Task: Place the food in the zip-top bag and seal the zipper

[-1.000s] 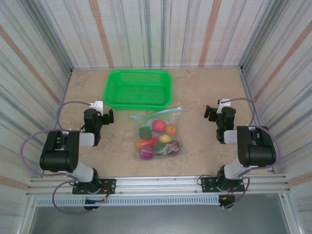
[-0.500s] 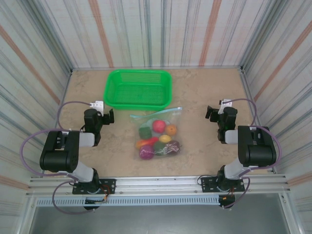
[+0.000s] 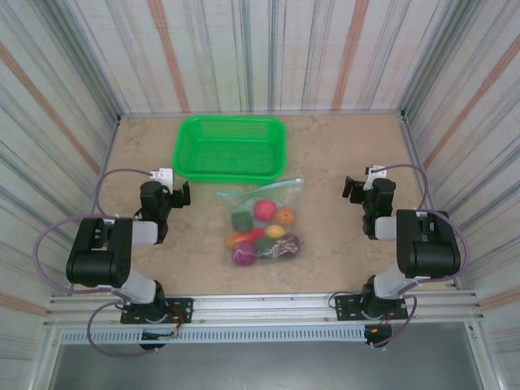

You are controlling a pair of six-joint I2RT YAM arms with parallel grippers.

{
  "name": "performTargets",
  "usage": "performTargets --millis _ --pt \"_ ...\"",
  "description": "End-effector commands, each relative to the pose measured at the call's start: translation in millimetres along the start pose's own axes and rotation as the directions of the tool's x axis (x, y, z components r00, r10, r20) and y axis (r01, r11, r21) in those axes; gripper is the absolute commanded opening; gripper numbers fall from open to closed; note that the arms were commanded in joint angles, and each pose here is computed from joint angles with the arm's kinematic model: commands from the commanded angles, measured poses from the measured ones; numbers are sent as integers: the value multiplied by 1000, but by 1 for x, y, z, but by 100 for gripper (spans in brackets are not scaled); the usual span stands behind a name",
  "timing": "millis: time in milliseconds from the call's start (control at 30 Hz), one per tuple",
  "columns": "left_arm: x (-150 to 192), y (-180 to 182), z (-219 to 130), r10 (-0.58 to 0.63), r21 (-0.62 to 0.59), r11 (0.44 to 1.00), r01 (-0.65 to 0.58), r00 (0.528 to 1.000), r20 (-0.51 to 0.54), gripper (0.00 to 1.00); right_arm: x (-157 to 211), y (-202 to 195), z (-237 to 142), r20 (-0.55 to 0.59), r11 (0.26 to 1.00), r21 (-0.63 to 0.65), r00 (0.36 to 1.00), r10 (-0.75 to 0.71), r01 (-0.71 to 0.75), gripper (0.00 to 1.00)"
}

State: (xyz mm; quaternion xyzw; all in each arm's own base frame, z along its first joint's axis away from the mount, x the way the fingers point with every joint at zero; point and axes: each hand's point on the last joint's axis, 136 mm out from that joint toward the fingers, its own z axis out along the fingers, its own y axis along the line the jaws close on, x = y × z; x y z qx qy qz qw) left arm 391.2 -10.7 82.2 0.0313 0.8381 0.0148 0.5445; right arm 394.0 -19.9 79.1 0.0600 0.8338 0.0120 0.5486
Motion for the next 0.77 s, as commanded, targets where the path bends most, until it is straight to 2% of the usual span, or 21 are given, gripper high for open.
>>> performTargets --millis 0,733 --pt "-10 4 -1 7 -12 1000 -7 1000 28 99 -3 2 -1 3 1000 -10 1000 -9 9 99" --pt "-10 4 0 0 10 1000 0 1000 25 99 -3 2 -1 3 1000 -10 1000 -7 7 99"
